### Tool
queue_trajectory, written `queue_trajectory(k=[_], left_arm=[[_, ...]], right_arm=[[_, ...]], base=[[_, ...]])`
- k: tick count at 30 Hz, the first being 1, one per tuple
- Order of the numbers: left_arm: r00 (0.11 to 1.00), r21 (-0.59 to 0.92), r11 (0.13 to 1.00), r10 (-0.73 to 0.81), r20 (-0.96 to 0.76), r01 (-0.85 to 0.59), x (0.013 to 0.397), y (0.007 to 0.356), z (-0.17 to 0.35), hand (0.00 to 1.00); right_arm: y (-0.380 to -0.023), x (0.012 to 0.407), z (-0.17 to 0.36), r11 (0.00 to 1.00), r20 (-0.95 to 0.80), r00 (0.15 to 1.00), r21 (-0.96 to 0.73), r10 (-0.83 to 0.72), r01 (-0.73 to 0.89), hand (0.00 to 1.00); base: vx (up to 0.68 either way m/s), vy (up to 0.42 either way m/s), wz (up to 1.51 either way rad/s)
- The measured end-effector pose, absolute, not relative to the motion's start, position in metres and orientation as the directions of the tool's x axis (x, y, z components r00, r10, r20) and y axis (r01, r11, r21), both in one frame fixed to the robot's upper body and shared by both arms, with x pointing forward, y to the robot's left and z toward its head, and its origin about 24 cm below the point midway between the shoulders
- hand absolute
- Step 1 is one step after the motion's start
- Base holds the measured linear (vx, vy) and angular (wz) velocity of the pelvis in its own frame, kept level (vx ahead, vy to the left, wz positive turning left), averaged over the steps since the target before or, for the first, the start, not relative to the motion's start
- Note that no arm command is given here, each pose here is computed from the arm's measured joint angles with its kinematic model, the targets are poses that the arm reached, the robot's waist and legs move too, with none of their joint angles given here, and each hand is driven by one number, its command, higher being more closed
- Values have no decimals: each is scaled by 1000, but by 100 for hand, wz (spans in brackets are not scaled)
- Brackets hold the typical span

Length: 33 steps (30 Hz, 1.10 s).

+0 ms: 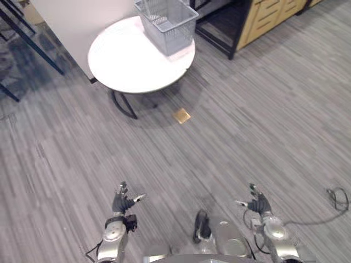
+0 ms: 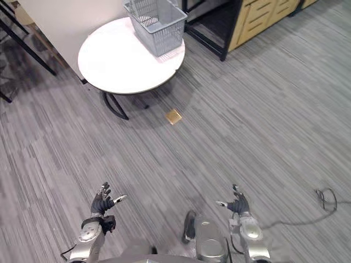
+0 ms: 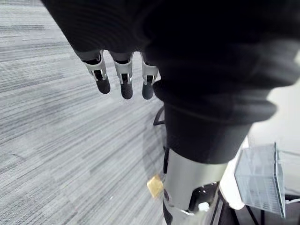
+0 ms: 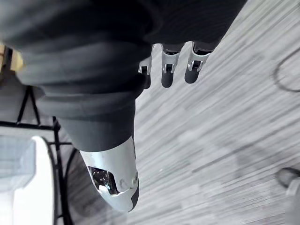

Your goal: Pick vegetable in the basket

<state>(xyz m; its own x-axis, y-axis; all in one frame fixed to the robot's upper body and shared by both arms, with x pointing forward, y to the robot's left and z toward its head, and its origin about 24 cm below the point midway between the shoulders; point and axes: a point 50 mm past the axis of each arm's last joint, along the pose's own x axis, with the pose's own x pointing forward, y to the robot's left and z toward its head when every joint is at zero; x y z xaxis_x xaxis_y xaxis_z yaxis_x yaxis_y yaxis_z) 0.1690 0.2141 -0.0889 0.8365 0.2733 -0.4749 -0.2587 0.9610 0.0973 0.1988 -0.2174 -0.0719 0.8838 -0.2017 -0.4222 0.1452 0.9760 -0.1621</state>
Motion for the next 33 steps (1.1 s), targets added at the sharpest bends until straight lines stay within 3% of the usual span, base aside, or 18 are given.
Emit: queue_trajectory(k=[5, 9, 17, 24, 33], left_arm=[[823, 96, 966, 254, -509, -239, 156, 206, -96, 0], [854, 68, 969, 241, -462, -237, 175, 200, -87, 0], [800, 125, 971, 238, -551, -203, 151, 202, -105, 0], [776, 161, 980, 189, -602, -113, 145, 194, -116, 0], [767, 149, 987, 146, -624, -66, 139, 179, -121, 0]], right_arm=[[-217, 224, -47, 974, -313, 930, -181, -191, 139, 0], [-195, 248, -20, 978, -191, 975, -193, -114, 77, 0], [-167, 263, 7, 956, -42, 999, -294, -15, 2, 0], [-165, 283, 57, 865, 168, 981, -502, 97, 0, 0], [-163, 291, 70, 757, 218, 962, -654, 164, 19, 0]], base=[[696, 106, -31], [702, 199, 8], [536, 70, 16], [618, -273, 77], [390, -231, 40]])
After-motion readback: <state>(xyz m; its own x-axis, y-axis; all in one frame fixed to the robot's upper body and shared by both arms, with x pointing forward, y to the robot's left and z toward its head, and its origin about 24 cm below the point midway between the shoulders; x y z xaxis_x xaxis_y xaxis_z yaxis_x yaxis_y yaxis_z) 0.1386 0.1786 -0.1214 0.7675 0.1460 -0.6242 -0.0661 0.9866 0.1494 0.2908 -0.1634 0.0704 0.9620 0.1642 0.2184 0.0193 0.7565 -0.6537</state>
